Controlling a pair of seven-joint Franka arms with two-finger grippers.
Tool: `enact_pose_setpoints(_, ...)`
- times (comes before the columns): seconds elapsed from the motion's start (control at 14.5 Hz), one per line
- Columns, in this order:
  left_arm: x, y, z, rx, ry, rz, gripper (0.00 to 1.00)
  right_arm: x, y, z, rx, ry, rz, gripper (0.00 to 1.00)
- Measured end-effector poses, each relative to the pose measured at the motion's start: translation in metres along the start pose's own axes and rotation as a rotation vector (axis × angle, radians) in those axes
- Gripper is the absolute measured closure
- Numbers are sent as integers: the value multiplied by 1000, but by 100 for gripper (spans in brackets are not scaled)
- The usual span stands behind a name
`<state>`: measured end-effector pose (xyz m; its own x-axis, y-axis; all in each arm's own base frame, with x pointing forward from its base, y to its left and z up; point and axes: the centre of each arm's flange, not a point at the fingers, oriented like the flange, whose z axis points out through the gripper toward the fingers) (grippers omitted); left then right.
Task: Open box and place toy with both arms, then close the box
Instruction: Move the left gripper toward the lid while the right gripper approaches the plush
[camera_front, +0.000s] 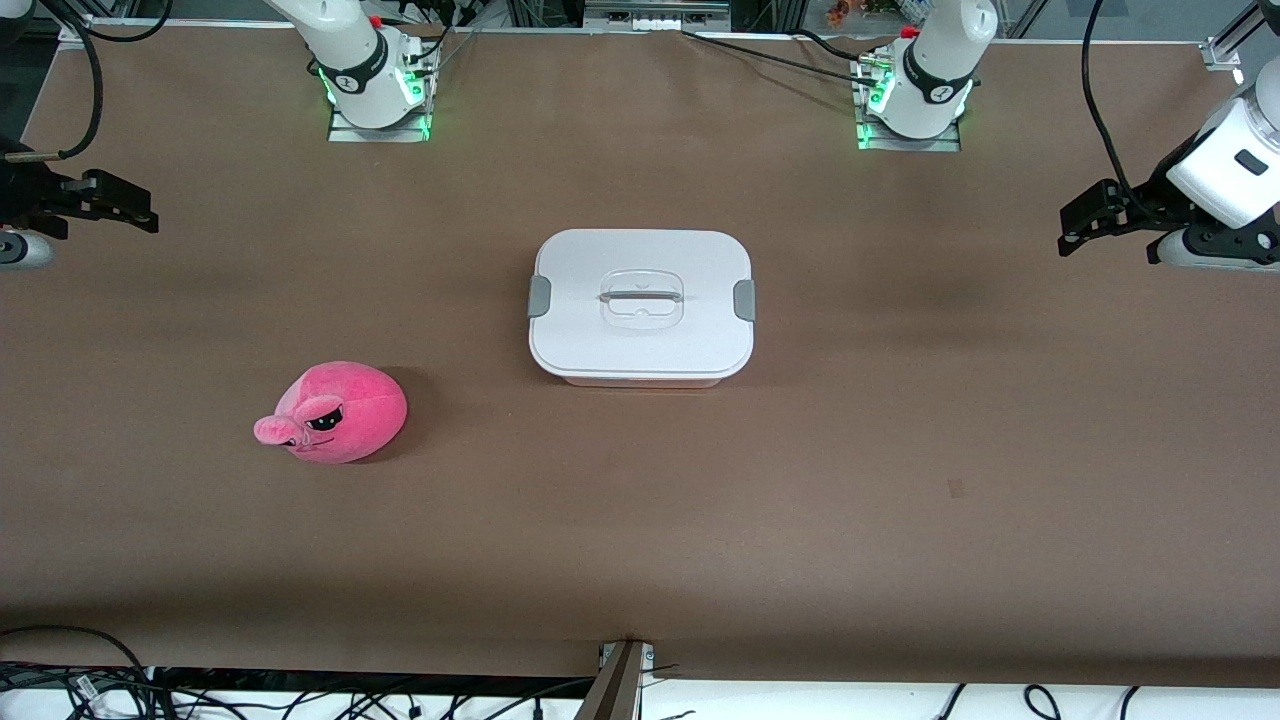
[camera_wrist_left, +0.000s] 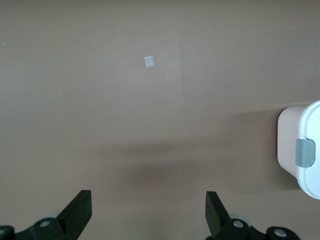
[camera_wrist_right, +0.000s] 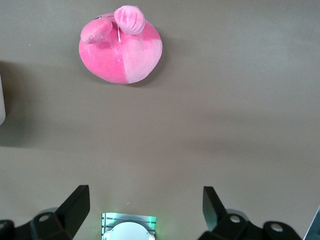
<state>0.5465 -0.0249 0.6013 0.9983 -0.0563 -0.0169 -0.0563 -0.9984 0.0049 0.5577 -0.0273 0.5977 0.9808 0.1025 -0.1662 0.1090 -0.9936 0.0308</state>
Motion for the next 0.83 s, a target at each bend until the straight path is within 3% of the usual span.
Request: enact_pose_setpoints(0.83, 1, -3, 3, 0, -9, 17, 0, 1, -1, 0, 0, 0, -1, 0)
